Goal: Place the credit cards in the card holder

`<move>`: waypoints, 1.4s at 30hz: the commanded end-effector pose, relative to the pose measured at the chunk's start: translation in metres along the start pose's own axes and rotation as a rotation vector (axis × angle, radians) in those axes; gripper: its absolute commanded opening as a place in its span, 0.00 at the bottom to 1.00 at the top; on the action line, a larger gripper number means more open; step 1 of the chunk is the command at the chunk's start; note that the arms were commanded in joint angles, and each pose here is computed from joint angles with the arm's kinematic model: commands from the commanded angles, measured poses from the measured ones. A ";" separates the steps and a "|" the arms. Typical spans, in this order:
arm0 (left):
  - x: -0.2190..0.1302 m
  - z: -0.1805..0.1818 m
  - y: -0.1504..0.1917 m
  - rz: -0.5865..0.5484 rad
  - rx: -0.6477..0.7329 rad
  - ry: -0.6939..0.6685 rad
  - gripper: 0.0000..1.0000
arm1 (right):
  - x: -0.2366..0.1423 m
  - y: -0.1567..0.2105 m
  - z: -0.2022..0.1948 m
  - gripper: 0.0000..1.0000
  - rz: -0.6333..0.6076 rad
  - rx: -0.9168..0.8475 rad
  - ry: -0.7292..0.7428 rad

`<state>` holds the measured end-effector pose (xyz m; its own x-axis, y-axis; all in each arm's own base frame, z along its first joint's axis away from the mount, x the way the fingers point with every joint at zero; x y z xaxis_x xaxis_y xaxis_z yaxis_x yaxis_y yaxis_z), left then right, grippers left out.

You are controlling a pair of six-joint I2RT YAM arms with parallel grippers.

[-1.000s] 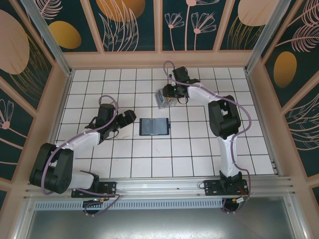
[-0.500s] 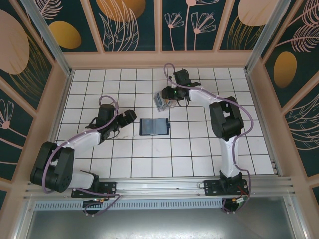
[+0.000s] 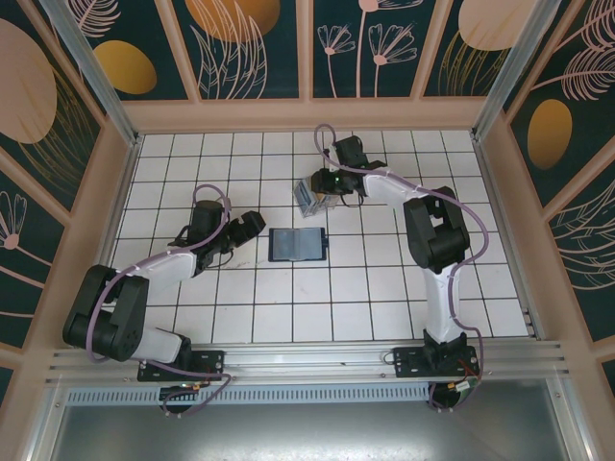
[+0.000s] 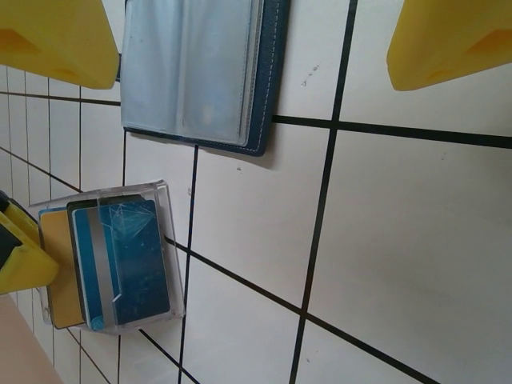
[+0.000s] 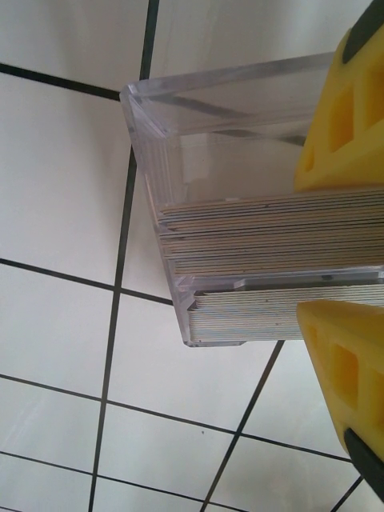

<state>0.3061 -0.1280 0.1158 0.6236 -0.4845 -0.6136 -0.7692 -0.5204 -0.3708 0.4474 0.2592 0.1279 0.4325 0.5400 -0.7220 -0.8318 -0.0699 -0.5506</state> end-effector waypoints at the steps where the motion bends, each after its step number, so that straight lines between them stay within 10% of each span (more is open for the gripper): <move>1: 0.002 -0.001 -0.003 -0.009 -0.015 0.017 0.87 | -0.019 -0.023 0.029 0.40 -0.088 -0.059 -0.090; 26: 0.017 0.003 0.000 0.032 -0.035 0.018 0.86 | 0.002 0.000 0.042 0.43 -0.034 -0.271 0.070; 42: 0.018 0.001 -0.001 0.042 -0.039 0.029 0.84 | -0.022 -0.010 0.032 0.03 -0.087 -0.205 0.031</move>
<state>0.3126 -0.1340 0.0998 0.5883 -0.5093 -0.6281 -0.7921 -0.5191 -0.3210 0.4394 0.2761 0.1402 0.4929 0.4921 -0.7175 -0.7266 -0.2208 -0.6506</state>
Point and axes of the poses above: each hand's point on the last joint's axis, 136 mm out from that joint toward the fingers, its own x axis out along the fingers, its own z axis along the line the jaws close on, y = z × x, the point moved 6 cm from there along -x, back along the fingers, and after that the axes turned 2 degrees about -x, right-handed, at the moved point
